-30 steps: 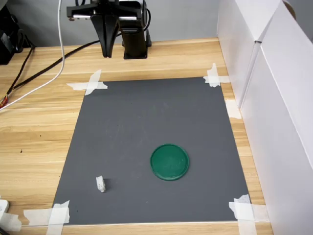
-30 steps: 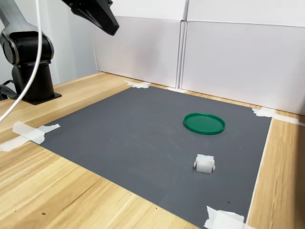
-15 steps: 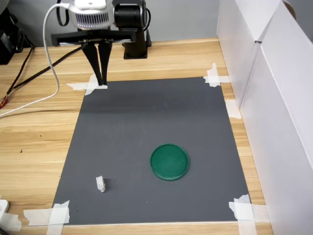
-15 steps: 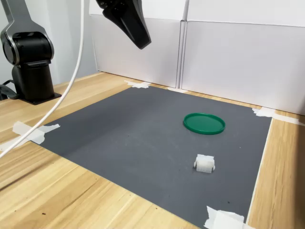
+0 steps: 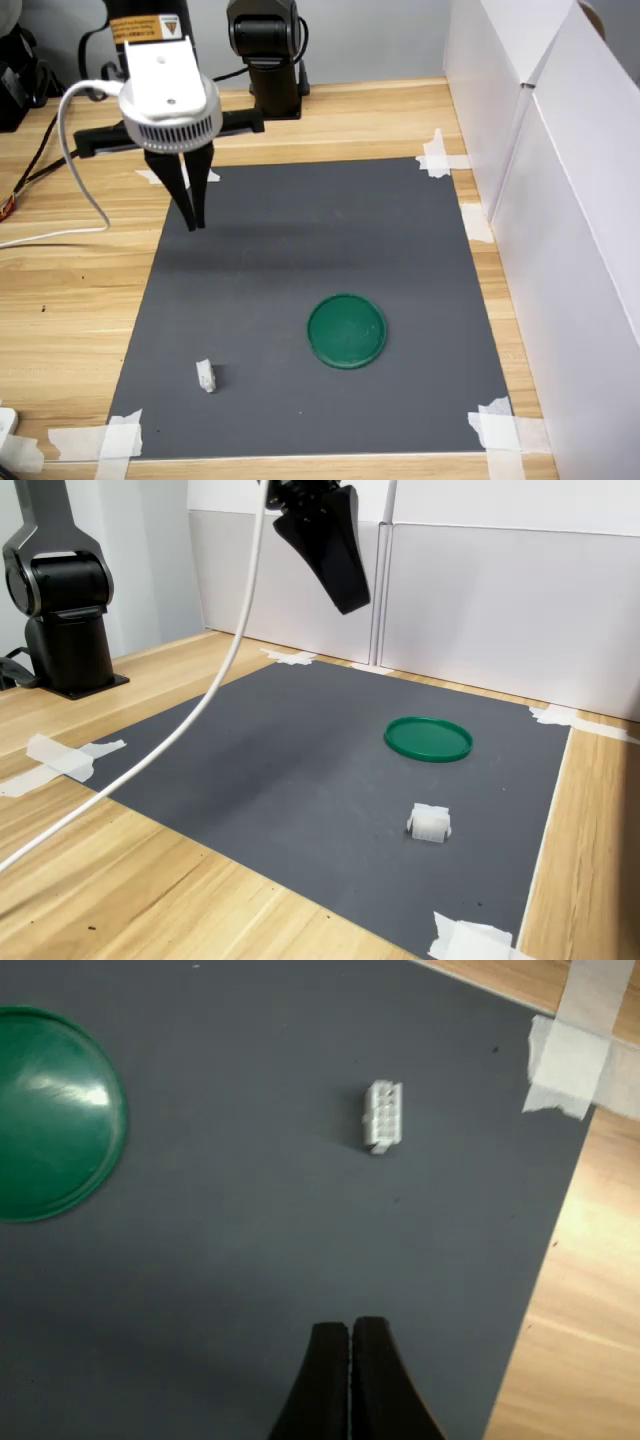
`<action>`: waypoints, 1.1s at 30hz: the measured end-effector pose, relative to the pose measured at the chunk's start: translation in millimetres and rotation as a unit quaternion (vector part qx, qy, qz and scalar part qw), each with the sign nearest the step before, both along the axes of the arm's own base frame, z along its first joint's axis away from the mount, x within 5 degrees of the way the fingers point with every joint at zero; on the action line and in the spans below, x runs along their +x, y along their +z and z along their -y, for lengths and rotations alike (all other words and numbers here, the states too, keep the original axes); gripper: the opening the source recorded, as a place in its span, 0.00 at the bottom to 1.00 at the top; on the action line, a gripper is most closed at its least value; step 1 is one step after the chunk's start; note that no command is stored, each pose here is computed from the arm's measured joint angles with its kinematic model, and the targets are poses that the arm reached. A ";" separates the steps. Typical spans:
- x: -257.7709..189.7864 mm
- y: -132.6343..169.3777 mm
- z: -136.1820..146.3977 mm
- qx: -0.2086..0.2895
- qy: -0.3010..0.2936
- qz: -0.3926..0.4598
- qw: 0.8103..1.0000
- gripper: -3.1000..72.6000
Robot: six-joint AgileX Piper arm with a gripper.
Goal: Grasp a white terminal and put it in the green lid.
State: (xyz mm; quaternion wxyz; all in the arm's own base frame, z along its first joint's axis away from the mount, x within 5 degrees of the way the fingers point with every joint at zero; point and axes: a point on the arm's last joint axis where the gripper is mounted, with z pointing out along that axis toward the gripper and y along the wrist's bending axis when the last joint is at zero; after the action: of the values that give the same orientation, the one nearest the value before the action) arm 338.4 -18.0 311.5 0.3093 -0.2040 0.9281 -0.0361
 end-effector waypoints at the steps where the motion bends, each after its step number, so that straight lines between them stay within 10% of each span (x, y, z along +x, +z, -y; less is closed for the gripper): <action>1: 4.2 -1.1 0.8 -0.003 0.001 -0.004 1.000 0.02; 18: 56.9 -33.0 5.8 -0.017 0.026 -0.074 0.997 0.08; 33: 73.9 -34.7 7.9 -0.004 -0.004 -0.067 0.998 0.78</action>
State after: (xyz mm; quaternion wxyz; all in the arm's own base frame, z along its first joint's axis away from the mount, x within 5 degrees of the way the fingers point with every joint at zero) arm 412.3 -25.9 276.8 0.2457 -0.2039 0.9473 -0.0273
